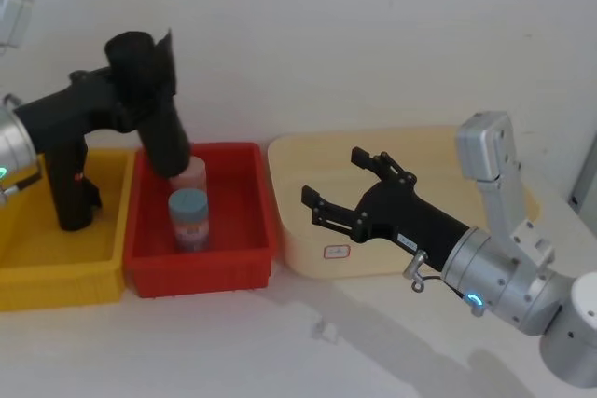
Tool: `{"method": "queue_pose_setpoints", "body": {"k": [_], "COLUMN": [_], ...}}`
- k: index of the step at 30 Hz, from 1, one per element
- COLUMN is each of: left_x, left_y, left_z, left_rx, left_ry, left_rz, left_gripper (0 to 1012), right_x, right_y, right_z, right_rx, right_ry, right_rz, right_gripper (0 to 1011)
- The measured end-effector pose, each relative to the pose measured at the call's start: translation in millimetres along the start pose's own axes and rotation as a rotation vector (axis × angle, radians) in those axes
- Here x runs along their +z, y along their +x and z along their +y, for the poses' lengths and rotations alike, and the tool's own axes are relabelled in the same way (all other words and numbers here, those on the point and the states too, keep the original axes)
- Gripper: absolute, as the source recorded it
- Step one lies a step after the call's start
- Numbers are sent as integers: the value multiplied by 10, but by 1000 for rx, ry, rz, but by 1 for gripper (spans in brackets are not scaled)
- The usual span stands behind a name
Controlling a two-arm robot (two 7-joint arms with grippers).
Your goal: Pick up the garbage bag with the one hand and transfer it to the other hand.
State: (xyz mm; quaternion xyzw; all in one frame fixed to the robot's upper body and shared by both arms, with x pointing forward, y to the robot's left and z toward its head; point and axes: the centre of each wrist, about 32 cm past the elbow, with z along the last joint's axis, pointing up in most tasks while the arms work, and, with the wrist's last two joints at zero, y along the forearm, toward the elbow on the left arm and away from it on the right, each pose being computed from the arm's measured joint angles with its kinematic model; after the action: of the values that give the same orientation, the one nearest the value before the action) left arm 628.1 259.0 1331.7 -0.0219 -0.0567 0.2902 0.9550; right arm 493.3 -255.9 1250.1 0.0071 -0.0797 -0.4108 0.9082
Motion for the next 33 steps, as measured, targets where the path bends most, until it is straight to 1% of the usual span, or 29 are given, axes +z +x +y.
{"method": "queue_pose_setpoints", "body": {"k": [1,2,3,6,7,9,10,11,12,13,14,15,16,17,18,19,20,21,22,23,25,26,30,32,33], "left_x": [10,12,16,22,28,21,19,16,11,4,4,-10,-10,-18,-29,-35,-51,-61,-66,-85,-102,-112,-137,-134,-142], "left_y": [6,9,12,17,16,19,23,24,24,22,22,23,23,21,23,24,23,22,21,23,22,20,18,20,19], "left_z": [-38,-57,-103,-161,-209,-243,-287,-307,-336,-383,-383,-450,-450,-482,-528,-551,-599,-633,-649,-700,-748,-786,-858,-883,-904], "left_rx": [-24,-31,-58,-95,-118,-140,-161,-176,-188,-211,-211,-249,-249,-260,-287,-295,-322,-334,-346,-370,-390,-409,-451,-466,-479], "left_ry": [-6,-7,-11,-17,-21,-21,-22,-23,-23,-24,-24,-26,-26,-26,-27,-26,-27,-25,-26,-23,-19,-15,0,6,17], "left_rz": [11,15,29,48,59,72,85,92,99,112,112,131,131,139,153,158,172,179,184,197,208,215,227,227,227], "left_gripper": [448,448,448,448,448,448,448,448,448,448,448,448,448,448,448,448,448,448,448,448,448,448,448,448,448], "right_x": [-11,-15,-19,-32,-37,-41,-43,-44,-45,-47,-47,-47,-46,-46,-45,-45,-43,-41,-41,-40,-37,-35,-23,-21,-19], "right_y": [-7,-11,-16,-40,-54,-69,-76,-92,-100,-121,-121,-127,-149,-159,-181,-181,-208,-216,-222,-229,-248,-251,-260,-259,-255], "right_z": [9,13,17,33,41,49,53,59,62,67,67,68,73,76,83,83,92,96,99,103,117,121,147,157,165], "right_rx": [3,4,5,11,15,18,20,24,25,30,30,32,36,38,43,43,48,50,51,51,53,52,48,45,40], "right_ry": [4,9,10,20,24,27,28,31,31,32,32,33,35,34,35,35,34,34,33,33,33,32,30,27,25], "right_rz": [-10,-16,-19,-33,-37,-40,-40,-41,-41,-39,-39,-39,-37,-35,-32,-32,-25,-23,-21,-19,-14,-13,-10,-9,-10], "right_gripper": [1001,1001,1001,1001,1001,1001,1001,1001,1001,1001,1001,1001,1001,1001,1001,1001,1001,1001,1001,1001,1001,1001,1001,1001,1000]}}
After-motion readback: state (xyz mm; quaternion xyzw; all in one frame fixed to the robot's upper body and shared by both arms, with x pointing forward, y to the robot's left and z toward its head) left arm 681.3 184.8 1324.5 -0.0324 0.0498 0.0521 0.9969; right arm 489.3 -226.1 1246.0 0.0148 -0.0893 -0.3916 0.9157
